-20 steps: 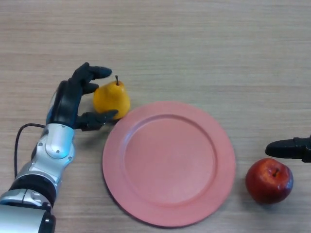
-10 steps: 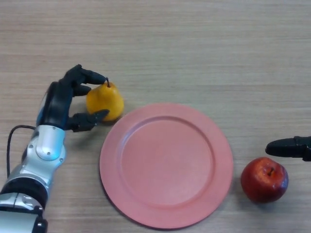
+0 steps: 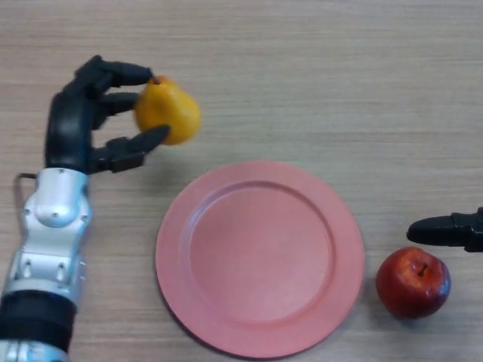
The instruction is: Pick up the yellow pear and place it on the plate
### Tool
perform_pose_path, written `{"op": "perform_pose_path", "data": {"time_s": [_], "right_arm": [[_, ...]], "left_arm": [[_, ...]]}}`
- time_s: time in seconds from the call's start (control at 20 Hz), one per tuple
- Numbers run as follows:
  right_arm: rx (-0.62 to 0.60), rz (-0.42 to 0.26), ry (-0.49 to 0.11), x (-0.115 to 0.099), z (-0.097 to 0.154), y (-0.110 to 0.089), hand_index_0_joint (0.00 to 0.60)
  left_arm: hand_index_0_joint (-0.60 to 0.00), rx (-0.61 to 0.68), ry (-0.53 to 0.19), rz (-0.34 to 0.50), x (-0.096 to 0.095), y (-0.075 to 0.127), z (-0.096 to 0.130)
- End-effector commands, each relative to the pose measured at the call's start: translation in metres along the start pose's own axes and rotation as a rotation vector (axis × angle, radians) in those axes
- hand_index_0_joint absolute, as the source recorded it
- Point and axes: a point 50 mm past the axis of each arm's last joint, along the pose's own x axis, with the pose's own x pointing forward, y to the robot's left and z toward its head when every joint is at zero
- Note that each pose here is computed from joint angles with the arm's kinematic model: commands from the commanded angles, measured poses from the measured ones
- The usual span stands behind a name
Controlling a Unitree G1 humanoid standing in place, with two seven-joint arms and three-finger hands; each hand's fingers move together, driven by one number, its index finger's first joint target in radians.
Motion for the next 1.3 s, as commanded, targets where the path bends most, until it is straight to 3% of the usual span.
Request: {"op": "perform_pose_path", "data": {"time_s": [0.05,0.15,0.25,0.3,0.45,0.5,0.65,0.8,0.9,1.0,1.15,1.3], "right_arm": [[-0.013,-0.02,-0.204,-0.004,0.035,-0.009,0.0],[-0.016,-0.024,-0.208,-0.004,0.034,-0.01,0.0],[-0.009,-0.03,-0.21,-0.003,0.035,-0.012,0.0],[-0.005,-0.029,-0.212,-0.004,0.034,-0.012,0.0],[-0.01,-0.031,-0.21,-0.003,0.033,-0.013,0.0],[-0.01,-0.033,-0.208,-0.003,0.033,-0.013,0.0],[-0.016,-0.035,-0.201,-0.002,0.033,-0.014,0.0],[-0.008,-0.033,-0.193,-0.002,0.032,-0.013,0.0],[-0.012,-0.033,-0.19,-0.002,0.032,-0.013,0.0],[0.001,-0.029,-0.177,-0.002,0.032,-0.011,0.0],[-0.005,-0.027,-0.185,-0.001,0.033,-0.01,0.0],[-0.004,-0.024,-0.183,-0.001,0.034,-0.01,0.0]], "left_arm": [[-0.6,-0.097,-0.138,-0.024,0.0,0.005,0.044],[-0.6,-0.179,-0.18,-0.081,-0.012,-0.004,0.054],[-0.6,-0.18,-0.187,-0.132,-0.024,-0.017,0.054],[-0.6,-0.051,-0.227,-0.169,-0.032,-0.027,0.052],[-0.6,0.12,-0.246,-0.23,-0.042,-0.041,0.041],[-0.6,0.216,-0.296,-0.254,-0.046,-0.046,0.036],[-0.6,0.199,-0.235,-0.314,-0.052,-0.047,0.024],[-0.6,0.144,-0.146,-0.309,-0.057,-0.046,0.014],[-0.6,0.147,-0.002,-0.326,-0.054,-0.045,0.004],[-0.6,0.163,0.093,-0.336,-0.056,-0.043,-0.003],[-0.6,0.176,0.119,-0.319,-0.056,-0.038,-0.003],[-0.25,0.208,0.086,-0.307,-0.054,-0.036,-0.001]]}}
